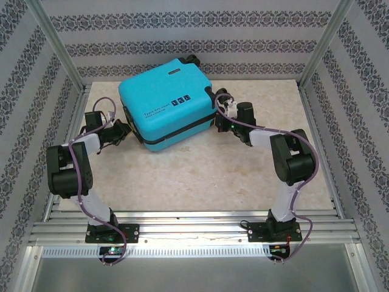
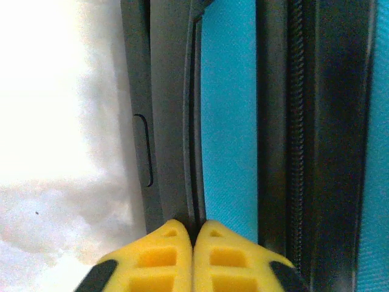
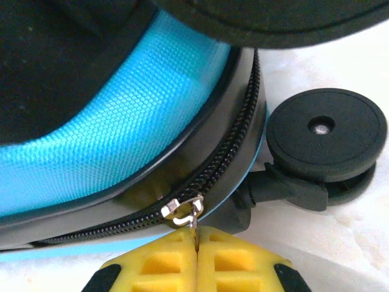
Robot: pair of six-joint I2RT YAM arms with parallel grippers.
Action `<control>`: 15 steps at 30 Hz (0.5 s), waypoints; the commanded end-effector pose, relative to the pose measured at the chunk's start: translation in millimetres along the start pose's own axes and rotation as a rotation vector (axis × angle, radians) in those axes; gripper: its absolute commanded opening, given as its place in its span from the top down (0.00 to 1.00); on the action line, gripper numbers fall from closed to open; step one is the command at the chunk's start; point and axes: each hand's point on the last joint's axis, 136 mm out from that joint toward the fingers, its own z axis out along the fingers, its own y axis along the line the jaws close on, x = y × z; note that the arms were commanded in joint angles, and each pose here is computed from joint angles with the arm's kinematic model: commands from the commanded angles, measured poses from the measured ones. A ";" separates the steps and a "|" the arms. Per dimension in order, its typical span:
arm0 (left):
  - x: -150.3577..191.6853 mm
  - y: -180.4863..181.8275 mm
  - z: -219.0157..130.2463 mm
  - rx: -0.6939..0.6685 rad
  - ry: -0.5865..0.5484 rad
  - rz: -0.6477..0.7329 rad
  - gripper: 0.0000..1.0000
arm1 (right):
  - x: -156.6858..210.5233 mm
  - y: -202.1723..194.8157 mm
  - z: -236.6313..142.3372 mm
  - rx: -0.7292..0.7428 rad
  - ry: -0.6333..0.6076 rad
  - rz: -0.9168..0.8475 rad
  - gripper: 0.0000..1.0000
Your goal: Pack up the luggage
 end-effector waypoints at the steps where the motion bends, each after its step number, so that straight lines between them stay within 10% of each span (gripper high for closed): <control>1: -14.1 27.1 -24.0 -0.159 -0.074 0.010 0.80 | -32.5 25.7 -11.9 -0.166 -0.130 -0.124 1.00; 5: -21.6 -3.7 -62.0 -0.198 -0.153 0.086 0.55 | -22.2 42.8 -12.1 -0.240 -0.115 -0.137 1.00; 15: -16.7 -150.6 -136.4 -0.110 -0.337 0.407 0.48 | 6.7 78.9 -17.6 -0.300 -0.080 -0.172 1.00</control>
